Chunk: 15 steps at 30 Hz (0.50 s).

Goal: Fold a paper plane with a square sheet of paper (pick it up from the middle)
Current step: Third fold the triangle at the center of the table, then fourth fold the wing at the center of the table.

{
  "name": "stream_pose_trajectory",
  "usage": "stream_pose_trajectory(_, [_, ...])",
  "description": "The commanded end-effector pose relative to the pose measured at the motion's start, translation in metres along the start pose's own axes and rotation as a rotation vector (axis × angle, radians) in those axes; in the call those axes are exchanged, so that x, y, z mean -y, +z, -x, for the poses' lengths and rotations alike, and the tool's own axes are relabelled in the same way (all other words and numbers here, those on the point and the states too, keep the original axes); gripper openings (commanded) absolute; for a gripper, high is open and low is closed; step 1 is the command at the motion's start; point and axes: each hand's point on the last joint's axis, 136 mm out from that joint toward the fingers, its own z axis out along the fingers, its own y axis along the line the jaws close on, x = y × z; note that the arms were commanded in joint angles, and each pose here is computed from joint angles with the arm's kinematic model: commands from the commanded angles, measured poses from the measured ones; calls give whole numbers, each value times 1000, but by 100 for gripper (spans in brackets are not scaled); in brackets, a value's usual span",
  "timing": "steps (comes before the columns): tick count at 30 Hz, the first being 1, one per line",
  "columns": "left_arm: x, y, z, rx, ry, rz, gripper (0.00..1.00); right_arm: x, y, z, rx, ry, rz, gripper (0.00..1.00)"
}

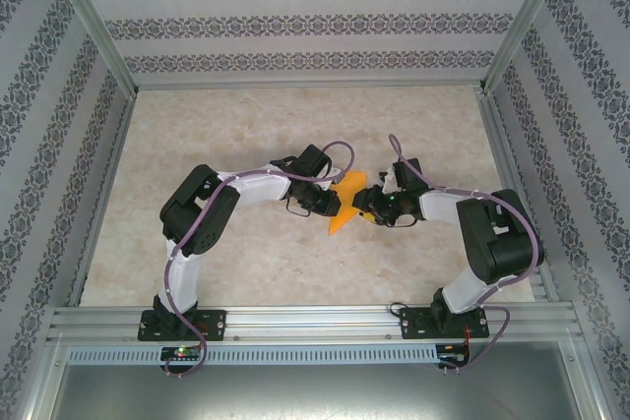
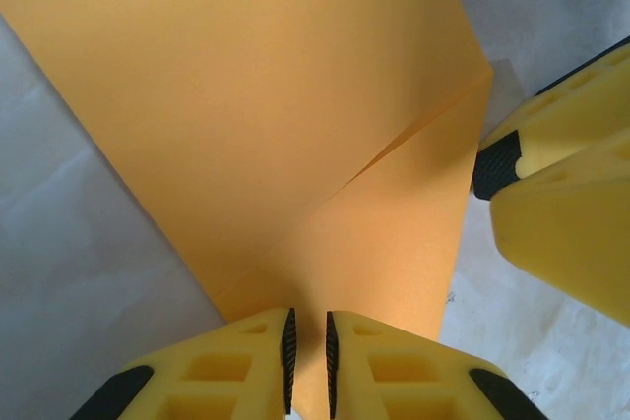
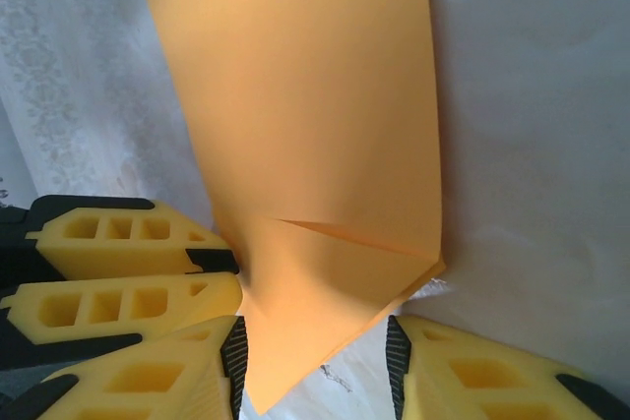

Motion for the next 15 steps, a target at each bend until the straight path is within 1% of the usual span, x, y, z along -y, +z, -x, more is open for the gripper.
stream_pose_trajectory(1, [-10,4,-13,-46,-20,7,20,-6,5,5,1,-6,17,43])
stream_pose_trajectory(15, [-10,2,-11,-39,-21,5,20,-24,1,9,12,7,105,40])
